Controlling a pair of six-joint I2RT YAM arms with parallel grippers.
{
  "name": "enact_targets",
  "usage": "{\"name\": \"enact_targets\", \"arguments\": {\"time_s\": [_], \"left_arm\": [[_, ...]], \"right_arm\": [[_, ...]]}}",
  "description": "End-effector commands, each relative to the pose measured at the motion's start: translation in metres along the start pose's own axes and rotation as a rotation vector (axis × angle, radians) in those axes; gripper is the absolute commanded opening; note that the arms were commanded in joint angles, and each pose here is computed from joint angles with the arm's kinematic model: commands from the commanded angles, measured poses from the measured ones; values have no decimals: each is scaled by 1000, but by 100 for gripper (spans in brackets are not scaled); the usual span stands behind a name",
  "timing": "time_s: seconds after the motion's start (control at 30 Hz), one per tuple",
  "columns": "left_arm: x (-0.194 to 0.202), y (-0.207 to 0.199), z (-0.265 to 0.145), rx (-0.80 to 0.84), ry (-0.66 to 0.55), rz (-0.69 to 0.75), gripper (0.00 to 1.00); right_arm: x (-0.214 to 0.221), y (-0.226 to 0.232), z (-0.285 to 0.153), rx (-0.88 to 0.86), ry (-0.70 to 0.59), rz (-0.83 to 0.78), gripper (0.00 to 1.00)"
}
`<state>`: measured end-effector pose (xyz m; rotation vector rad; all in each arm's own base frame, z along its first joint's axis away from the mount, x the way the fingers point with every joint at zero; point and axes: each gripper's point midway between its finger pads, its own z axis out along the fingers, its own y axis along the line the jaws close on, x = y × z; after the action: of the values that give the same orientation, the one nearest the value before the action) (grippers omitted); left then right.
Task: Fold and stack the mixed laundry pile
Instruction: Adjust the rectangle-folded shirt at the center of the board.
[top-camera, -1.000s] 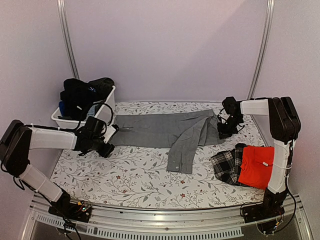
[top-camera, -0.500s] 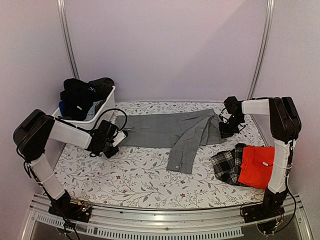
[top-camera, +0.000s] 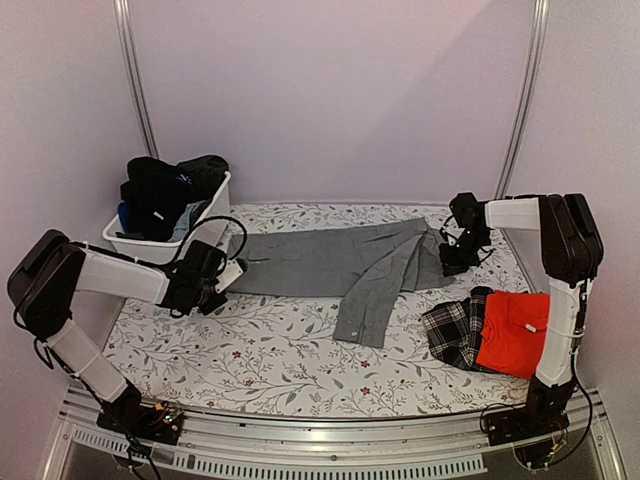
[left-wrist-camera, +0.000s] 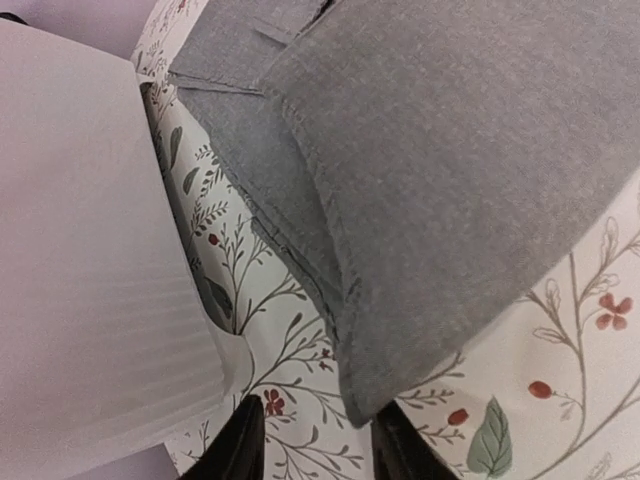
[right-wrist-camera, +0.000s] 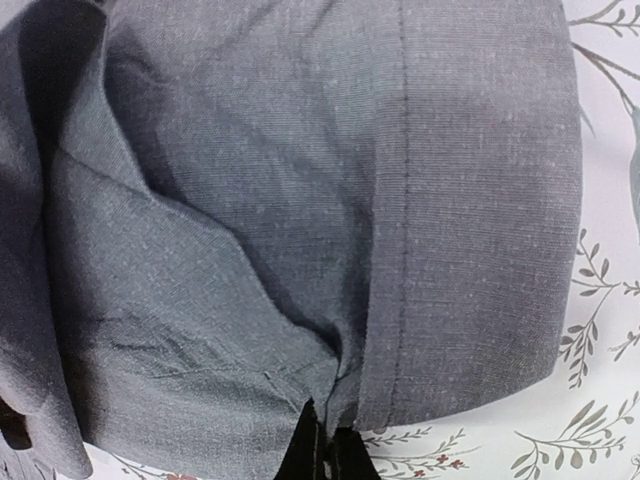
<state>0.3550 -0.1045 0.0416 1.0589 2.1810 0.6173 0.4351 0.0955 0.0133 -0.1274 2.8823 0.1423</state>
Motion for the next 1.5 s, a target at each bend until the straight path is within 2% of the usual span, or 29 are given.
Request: {"name": "enact_targets", "arguments": {"time_s": [0.0, 0.07, 0.13, 0.27, 0.4, 0.47, 0.63, 0.7, 0.9, 1.13, 1.2, 1.27, 1.33, 1.43, 1.47], "left_arm": [[-15, 13, -13, -10, -24, -54, 51], [-34, 10, -28, 39, -92, -65, 61], [-64, 2, -56, 114, -226, -78, 65], [-124, -47, -124, 371, -487, -18, 68], [-157, -115, -166, 657, -554, 57, 67], [-171, -143, -179, 744, -570, 80, 66], [-204, -190, -185, 876, -562, 73, 63], [-208, -207, -177, 894, -525, 81, 62], [-213, -237, -152, 954, -400, -15, 61], [-193, -248, -94, 722, -246, -21, 60], [-185, -255, -80, 675, -210, 12, 57], [-178, -258, -73, 651, -185, 30, 49], [-174, -259, -71, 649, -178, 37, 32], [-183, -246, -81, 650, -224, 17, 0], [-188, -237, -85, 648, -246, 4, 0]], "right_arm": [[12, 3, -9, -54, 51, -10, 19], [6, 6, -18, -63, 28, -8, 38], [-4, 7, -33, -65, -11, -1, 48], [-24, 10, -60, -71, -81, 4, 56], [-36, 14, -74, -86, -114, 4, 61], [-40, 18, -81, -111, -131, 5, 63], [-45, 37, -97, -214, -171, -15, 65], [-45, 46, -105, -263, -190, -43, 66], [-38, 63, -137, -361, -282, -124, 68], [-24, 69, -149, -399, -315, -164, 69], [-22, 70, -151, -402, -327, -183, 69], [-20, 70, -154, -402, -339, -195, 70], [-20, 69, -158, -398, -350, -201, 70], [-19, 71, -160, -405, -356, -210, 70], [-20, 72, -162, -412, -361, -216, 70]]}}
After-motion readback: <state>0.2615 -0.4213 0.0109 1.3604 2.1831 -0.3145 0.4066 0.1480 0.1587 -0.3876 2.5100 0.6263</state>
